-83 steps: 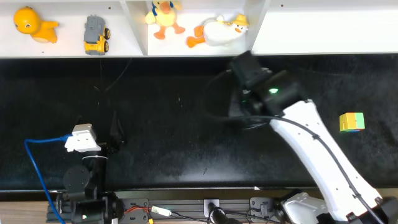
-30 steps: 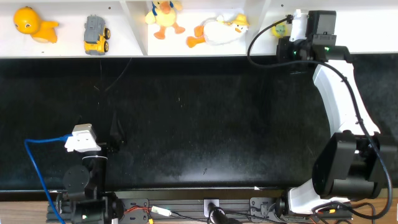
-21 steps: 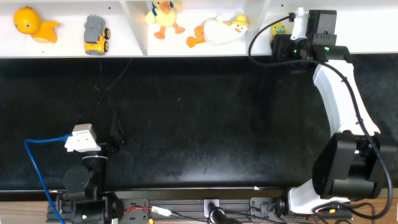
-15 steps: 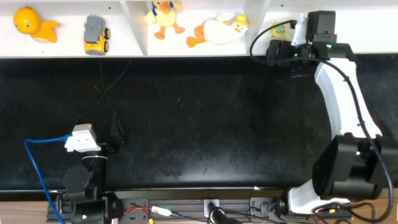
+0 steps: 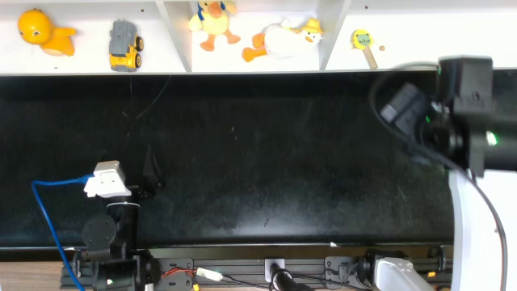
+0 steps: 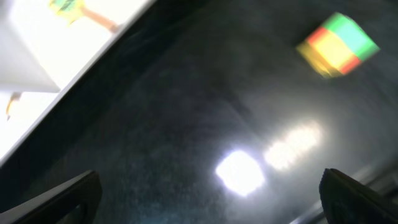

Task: Store Toys

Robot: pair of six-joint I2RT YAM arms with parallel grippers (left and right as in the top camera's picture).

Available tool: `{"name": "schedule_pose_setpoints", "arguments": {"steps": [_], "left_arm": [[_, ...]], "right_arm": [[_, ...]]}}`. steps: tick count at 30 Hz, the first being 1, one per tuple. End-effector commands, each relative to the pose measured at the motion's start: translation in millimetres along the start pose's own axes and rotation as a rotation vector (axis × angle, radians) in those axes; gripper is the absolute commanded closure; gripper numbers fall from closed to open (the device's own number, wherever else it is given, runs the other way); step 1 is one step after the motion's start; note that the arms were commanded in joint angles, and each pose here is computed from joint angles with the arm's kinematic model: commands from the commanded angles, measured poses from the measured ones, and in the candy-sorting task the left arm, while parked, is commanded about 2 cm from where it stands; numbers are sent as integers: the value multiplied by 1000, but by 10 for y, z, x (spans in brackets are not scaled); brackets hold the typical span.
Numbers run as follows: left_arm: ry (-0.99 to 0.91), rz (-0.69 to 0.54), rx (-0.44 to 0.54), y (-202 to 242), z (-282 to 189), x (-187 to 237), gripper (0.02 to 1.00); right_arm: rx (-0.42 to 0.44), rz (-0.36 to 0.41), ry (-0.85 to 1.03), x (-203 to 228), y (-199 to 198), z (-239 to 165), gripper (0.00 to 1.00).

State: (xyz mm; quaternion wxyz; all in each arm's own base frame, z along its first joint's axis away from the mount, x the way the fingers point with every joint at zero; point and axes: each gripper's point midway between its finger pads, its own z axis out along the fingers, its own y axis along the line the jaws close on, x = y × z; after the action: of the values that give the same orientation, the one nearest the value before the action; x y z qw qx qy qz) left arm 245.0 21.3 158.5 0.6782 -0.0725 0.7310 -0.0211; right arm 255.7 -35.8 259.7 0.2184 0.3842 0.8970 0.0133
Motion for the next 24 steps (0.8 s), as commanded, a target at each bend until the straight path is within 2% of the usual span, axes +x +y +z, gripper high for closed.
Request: {"name": "schedule_pose_setpoints", "arguments": {"steps": [1,7,13,15,20,24], "left_arm": [[-6,-10,-6,8,0,12,20],[-6,-10,-5,7,0,12,20],[-6,-10,-5,7,0,12,20],[-6,-10,-5,7,0,12,20],[-6,-10,-5,7,0,12,20],[-6,-10,-5,7,0,12,20]], "right_arm": [[94,295,-173,-191,-406,-245,1],[196,477,-192,-319,-935,-46,3],[176,596,-146,-455,-1312,367,5],[171,623,-120,-472,-1442,540,3],[238,697,-68,-470,-1777,925,5],[215,688,-52,-606,-1792,1207,5]]}}
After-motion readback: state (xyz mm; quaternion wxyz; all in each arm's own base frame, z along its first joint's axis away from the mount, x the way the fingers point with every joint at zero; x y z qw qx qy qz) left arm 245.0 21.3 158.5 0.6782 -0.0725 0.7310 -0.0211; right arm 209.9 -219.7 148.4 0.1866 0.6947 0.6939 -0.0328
